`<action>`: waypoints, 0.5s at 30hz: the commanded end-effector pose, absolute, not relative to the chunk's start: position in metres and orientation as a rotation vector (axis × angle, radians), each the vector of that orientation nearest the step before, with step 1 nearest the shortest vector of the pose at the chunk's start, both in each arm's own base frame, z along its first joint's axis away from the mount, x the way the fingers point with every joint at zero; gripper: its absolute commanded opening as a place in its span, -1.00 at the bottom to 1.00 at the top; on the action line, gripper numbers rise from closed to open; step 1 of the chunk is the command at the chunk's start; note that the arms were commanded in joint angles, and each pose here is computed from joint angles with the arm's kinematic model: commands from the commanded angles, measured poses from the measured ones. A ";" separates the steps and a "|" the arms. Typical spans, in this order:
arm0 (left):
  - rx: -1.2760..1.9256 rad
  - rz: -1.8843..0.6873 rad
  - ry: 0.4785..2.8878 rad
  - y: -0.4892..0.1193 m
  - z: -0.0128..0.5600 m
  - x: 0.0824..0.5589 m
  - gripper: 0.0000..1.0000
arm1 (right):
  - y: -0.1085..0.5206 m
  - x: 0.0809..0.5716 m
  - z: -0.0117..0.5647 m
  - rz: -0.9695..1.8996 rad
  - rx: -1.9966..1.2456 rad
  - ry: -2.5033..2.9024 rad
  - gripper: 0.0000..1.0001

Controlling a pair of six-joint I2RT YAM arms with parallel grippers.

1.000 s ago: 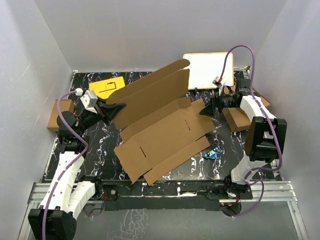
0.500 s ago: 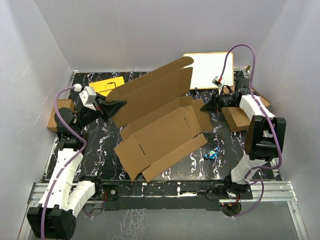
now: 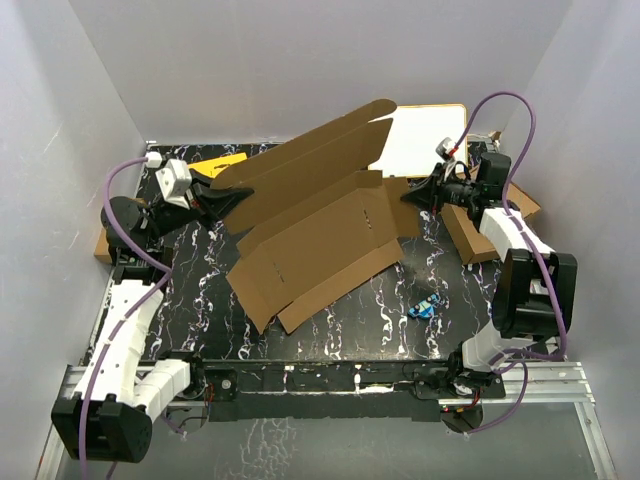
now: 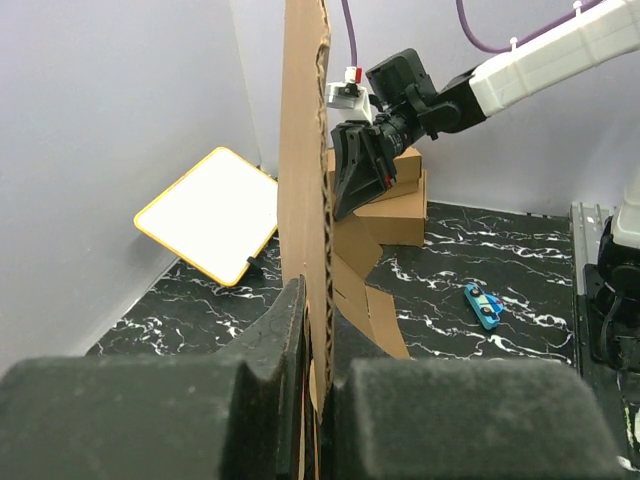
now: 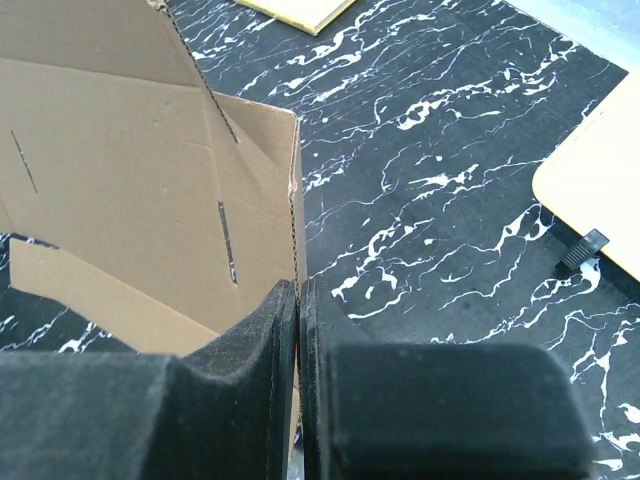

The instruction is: Fold the paper box

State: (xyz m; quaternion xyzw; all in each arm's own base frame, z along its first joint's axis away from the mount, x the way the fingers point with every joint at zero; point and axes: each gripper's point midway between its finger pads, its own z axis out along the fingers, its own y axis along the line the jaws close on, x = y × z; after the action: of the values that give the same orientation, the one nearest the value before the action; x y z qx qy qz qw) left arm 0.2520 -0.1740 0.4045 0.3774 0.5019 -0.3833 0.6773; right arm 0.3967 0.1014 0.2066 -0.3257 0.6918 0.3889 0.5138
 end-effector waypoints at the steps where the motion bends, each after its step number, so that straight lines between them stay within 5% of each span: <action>1: 0.901 -0.924 1.086 -0.181 0.416 0.248 -1.00 | 0.104 0.424 0.234 0.829 -0.815 1.470 -0.84; 15: 0.510 -1.139 1.353 -0.173 0.403 0.255 -1.00 | 0.106 0.396 0.225 0.718 -0.820 1.375 -0.84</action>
State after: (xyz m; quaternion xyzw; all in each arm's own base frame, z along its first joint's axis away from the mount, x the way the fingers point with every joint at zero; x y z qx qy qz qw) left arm 0.2585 -0.1747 0.4028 0.2778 0.5610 -0.4631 0.6274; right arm 0.3957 0.1052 0.1864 -0.3109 0.6661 0.3653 0.5711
